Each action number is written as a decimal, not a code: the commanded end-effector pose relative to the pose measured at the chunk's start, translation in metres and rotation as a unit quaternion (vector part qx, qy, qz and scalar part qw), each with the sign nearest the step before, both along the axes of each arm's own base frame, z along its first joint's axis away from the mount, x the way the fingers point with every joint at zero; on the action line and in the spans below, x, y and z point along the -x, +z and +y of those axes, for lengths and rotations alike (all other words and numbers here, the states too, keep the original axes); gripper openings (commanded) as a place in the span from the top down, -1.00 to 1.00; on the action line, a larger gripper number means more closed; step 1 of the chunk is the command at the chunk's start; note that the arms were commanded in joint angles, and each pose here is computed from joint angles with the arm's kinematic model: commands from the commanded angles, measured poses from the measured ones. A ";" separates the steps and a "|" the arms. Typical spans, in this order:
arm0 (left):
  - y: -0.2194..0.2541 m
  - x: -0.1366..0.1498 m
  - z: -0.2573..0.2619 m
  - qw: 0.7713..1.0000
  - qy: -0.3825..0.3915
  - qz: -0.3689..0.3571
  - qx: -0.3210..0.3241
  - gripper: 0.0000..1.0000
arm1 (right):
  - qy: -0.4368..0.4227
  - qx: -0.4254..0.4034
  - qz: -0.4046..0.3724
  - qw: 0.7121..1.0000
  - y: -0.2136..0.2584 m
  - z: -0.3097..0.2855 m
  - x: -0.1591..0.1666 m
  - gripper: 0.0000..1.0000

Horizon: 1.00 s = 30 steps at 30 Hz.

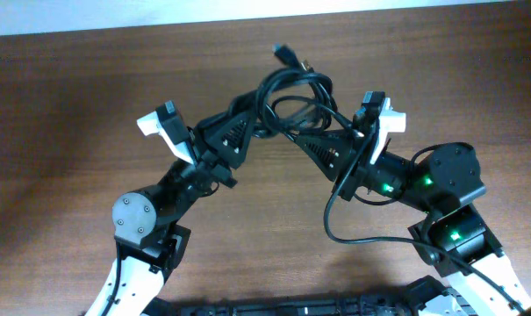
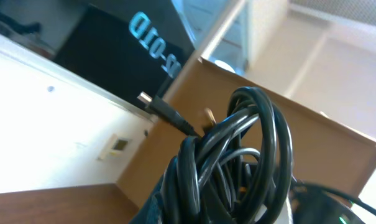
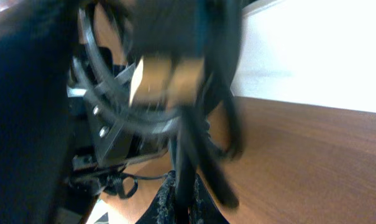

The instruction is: Untangle cables

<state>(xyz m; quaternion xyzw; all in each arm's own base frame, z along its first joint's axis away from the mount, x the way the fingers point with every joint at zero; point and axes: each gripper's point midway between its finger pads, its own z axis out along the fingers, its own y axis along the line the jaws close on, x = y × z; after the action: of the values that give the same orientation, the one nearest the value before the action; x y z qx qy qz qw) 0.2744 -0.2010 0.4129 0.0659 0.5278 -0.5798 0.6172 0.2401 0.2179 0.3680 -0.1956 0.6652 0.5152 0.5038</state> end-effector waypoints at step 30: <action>0.028 0.032 0.000 0.991 -0.041 -0.124 -0.037 1.00 | -0.042 0.028 -0.025 0.998 -0.019 0.007 -0.037 -0.64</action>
<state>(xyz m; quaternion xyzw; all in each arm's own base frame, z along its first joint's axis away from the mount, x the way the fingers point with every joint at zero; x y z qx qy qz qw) 0.2399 -0.2096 0.4226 0.1911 0.4885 -0.5970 0.6070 0.3011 0.2054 0.3520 -0.1152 0.6899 0.4367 0.5657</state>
